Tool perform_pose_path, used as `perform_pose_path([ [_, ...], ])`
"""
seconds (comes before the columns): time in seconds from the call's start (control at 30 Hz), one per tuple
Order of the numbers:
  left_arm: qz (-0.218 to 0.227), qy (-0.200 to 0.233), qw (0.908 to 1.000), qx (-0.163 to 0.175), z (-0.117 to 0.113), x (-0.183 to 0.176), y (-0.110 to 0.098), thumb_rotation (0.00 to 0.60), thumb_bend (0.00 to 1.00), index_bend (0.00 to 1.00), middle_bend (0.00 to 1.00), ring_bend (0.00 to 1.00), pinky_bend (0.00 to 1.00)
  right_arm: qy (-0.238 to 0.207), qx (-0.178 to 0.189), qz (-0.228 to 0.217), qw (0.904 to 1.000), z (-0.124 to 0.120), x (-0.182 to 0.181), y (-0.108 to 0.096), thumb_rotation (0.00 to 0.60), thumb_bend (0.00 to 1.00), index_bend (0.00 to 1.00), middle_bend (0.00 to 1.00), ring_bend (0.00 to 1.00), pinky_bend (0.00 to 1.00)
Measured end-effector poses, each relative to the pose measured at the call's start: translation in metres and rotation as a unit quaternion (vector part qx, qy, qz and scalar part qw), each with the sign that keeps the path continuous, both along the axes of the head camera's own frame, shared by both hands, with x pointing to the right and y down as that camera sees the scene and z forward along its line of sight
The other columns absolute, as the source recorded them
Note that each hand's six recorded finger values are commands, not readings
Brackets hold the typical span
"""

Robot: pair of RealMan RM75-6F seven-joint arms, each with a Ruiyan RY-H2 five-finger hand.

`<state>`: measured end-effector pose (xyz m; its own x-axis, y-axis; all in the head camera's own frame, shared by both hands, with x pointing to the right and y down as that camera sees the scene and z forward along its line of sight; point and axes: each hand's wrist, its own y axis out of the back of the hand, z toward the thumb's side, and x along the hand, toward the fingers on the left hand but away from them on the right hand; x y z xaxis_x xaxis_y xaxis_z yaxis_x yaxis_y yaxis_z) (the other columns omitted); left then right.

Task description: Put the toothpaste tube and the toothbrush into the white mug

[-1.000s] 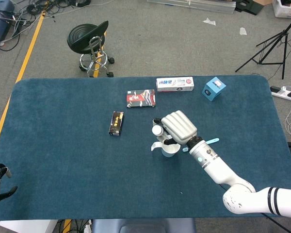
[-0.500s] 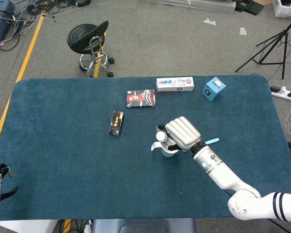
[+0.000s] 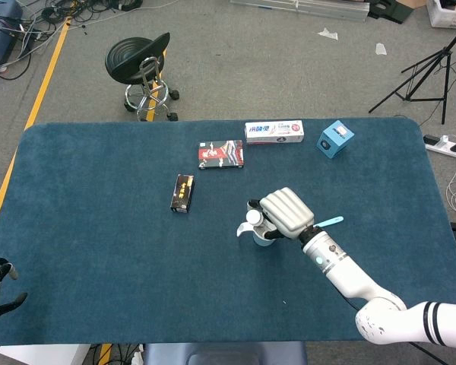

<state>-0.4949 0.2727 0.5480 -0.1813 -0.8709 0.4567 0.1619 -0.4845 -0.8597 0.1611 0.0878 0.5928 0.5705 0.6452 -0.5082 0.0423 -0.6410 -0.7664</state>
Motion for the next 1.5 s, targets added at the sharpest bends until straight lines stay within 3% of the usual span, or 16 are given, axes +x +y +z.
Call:
perform_pose_path([
  [0.27, -0.003, 0.0, 1.0, 0.0, -0.001, -0.002, 0.001, 0.6, 0.0, 0.52, 0.38, 0.31, 0.42, 0.012, -0.005, -0.01, 0.9999, 0.011, 0.001, 0.007, 0.6, 0.29, 0.72, 1.0, 1.0, 1.0],
  [0.93, -0.005, -0.002, 1.0, -0.001, -0.001, -0.003, 0.002, 0.6, 0.0, 0.52, 0.38, 0.31, 0.42, 0.081, 0.025, -0.065, 0.9942, 0.041, 0.004, 0.028, 0.6, 0.29, 0.72, 1.0, 1.0, 1.0],
  [1.5, -0.009, -0.002, 1.0, -0.002, -0.002, -0.005, 0.004, 0.6, 0.0, 0.52, 0.38, 0.31, 0.42, 0.095, 0.019, -0.071, 0.9928, 0.054, 0.006, 0.034, 0.6, 0.29, 0.72, 1.0, 1.0, 1.0],
])
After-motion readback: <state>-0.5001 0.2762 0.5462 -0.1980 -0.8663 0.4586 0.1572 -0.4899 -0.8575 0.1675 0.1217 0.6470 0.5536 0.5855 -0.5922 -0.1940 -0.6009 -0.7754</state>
